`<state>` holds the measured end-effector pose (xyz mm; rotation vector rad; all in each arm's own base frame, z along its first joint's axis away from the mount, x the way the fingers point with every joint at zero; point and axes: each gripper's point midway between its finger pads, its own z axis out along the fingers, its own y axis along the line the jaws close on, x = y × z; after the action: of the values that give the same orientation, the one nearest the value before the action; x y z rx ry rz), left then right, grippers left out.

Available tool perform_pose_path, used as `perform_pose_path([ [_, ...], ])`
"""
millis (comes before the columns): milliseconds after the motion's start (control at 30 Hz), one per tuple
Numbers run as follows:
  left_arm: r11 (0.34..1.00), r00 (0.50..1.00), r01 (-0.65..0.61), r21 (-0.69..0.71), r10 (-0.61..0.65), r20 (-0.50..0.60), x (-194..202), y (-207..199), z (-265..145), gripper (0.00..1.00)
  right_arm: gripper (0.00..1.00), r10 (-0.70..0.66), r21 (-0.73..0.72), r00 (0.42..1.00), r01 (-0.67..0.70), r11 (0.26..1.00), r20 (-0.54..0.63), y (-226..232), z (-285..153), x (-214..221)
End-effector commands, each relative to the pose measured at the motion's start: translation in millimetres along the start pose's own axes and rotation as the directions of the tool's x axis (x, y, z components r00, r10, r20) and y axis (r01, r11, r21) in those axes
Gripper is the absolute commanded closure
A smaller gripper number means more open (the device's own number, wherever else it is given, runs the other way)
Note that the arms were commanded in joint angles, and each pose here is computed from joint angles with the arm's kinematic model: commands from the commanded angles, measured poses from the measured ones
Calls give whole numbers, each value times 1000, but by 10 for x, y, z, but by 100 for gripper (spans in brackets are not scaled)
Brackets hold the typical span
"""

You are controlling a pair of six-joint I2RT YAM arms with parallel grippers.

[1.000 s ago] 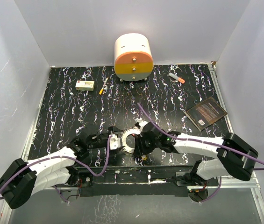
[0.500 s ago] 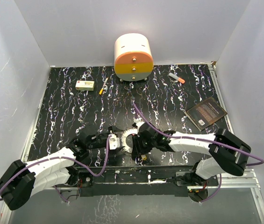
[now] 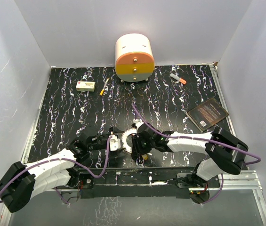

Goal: Put the keys on the keyring

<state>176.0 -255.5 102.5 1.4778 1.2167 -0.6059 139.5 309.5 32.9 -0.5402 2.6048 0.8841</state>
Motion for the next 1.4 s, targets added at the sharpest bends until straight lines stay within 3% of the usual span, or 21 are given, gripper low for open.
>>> perform_pose_path([
  [0,1000,999,-11,4,11,45,-135,20,-17,24,72,-10,-32,996,13,999,92,169,23,-290],
  [167,1000,999,-9,9,8,46,-133,6,-18,24,80,0,-26,993,3,1000,120,168,36,-352],
  [267,1000,999,-11,8,10,47,-138,10,-16,24,92,6,-16,990,-3,1000,140,165,29,-402],
  [367,1000,998,-17,25,16,54,-142,-18,-11,22,92,4,-14,987,-2,1000,162,181,-6,-456],
  [567,978,995,-63,199,47,87,-122,-341,-4,14,92,-33,-39,977,42,998,211,288,-178,-577],
  [800,969,998,-27,245,13,55,-15,-383,82,11,92,-64,-108,974,90,990,217,498,-335,-636],
  [1033,968,995,-41,247,19,94,-91,-320,197,11,92,-67,-122,973,96,988,219,562,-374,-645],
  [1233,969,995,-35,246,10,100,-96,-341,216,16,92,-69,-137,975,100,985,212,599,-392,-625],
  [1367,968,995,-32,250,6,104,-108,-353,230,30,92,-70,-153,973,106,983,221,662,-428,-653],
])
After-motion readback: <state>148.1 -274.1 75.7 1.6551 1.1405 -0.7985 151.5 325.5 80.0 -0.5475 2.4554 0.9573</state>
